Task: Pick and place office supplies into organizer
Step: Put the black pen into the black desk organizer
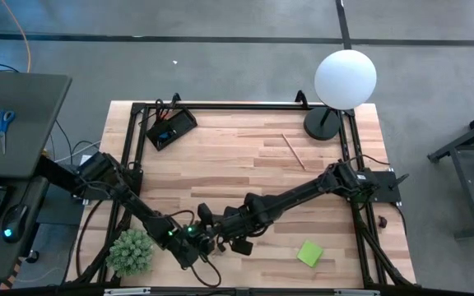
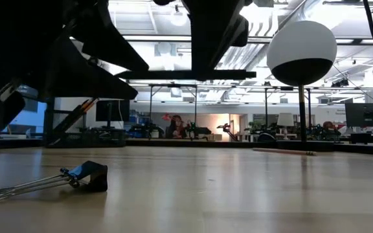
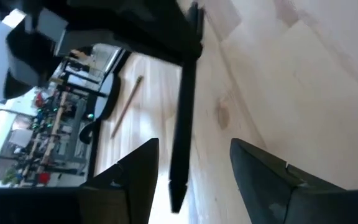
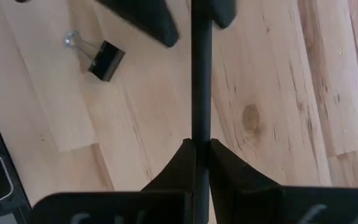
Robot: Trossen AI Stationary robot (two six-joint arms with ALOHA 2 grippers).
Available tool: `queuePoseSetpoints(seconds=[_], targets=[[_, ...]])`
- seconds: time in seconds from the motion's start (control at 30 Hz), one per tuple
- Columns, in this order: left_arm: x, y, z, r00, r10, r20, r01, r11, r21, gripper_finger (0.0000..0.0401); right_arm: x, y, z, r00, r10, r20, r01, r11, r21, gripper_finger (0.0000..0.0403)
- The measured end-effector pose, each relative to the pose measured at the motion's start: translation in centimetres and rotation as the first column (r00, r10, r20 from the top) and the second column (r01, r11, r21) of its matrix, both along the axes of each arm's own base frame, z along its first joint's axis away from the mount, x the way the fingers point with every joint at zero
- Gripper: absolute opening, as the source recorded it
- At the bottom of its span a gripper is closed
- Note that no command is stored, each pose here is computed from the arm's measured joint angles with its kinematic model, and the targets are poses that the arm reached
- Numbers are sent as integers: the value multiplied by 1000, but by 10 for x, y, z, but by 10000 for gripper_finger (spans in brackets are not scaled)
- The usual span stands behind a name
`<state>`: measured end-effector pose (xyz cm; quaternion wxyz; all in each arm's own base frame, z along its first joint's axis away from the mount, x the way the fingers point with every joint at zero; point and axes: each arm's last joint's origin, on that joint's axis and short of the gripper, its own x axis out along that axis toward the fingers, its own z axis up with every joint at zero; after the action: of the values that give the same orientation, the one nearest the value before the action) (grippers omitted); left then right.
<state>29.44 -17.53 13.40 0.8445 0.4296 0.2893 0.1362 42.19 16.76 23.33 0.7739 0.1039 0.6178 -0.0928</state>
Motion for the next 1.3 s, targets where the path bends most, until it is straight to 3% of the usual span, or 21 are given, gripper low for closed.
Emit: queuePoseSetpoints(seconds=[0.37, 0.5, 0.63, 0.9, 1.13, 1.3], targets=[[3, 3, 1, 999, 34, 33, -33, 999, -21, 186, 2, 1, 1, 1000, 2, 24, -2, 1000, -10, 11], [9, 13, 0, 999, 38, 25, -36, 996, -79, 182, 2, 1, 1, 1000, 3, 30, -3, 1000, -8, 11], [14, 20, 1, 997, 62, 41, -56, 988, -142, 146, 2, 1, 1, 1000, 5, 30, -4, 1000, -10, 11], [16, 19, 0, 999, 18, 29, -11, 974, -228, 19, 2, 0, 1, 1000, 6, 29, -5, 1000, -29, 11], [15, 19, -1, 997, 52, 52, -35, 957, -289, 26, 2, -1, 1, 999, 17, 32, -16, 999, -41, 13], [15, 19, -1, 995, 74, 66, -49, 943, -329, 12, 2, -1, 1, 999, 27, 33, -25, 998, -49, 41]])
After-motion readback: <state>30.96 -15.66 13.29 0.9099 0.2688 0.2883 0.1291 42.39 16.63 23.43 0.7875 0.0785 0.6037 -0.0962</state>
